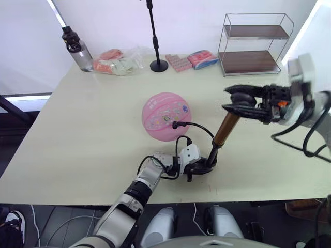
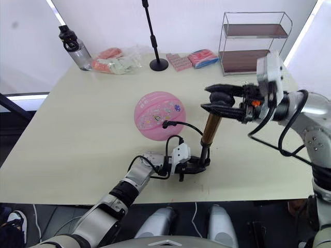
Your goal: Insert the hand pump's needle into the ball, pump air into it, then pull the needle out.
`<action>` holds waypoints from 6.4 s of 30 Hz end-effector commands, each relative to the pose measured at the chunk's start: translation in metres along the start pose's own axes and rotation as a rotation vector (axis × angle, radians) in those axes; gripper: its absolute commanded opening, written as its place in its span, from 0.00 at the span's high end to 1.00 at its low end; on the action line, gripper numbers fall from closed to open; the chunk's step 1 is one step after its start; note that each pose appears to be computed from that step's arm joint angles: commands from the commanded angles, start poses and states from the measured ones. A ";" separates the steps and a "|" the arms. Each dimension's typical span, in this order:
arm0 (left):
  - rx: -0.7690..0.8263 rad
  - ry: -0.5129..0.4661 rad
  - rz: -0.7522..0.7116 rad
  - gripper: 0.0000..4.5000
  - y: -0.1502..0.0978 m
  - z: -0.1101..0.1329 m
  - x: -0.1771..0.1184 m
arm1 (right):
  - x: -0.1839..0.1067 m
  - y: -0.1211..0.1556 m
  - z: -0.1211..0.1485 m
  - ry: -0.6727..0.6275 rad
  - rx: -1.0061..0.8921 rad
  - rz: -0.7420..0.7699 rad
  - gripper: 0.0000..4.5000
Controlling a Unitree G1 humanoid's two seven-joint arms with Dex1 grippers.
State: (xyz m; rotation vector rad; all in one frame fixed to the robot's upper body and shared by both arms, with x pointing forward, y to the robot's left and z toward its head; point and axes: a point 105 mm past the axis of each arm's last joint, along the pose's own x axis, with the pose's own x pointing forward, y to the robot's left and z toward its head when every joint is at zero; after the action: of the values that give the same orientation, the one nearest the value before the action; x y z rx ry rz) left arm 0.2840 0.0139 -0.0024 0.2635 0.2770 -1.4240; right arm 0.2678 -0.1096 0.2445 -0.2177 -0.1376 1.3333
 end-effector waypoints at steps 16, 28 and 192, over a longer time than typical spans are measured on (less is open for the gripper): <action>-0.187 0.225 0.057 0.75 -0.011 -0.071 -0.023 | 0.018 0.031 -0.133 0.184 0.073 -0.014 0.63; -0.185 0.223 0.050 0.75 -0.011 -0.070 -0.022 | 0.010 -0.001 -0.013 -0.038 -0.045 0.001 0.63; -0.170 0.245 0.029 0.75 -0.016 -0.078 -0.021 | -0.019 -0.012 0.041 -0.058 -0.108 -0.020 0.63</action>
State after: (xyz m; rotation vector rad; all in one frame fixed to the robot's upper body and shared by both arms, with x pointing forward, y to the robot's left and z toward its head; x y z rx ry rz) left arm 0.2864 0.0128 -0.0036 0.2800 0.2580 -1.4166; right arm 0.2755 -0.1196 0.2474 -0.2393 -0.1387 1.3270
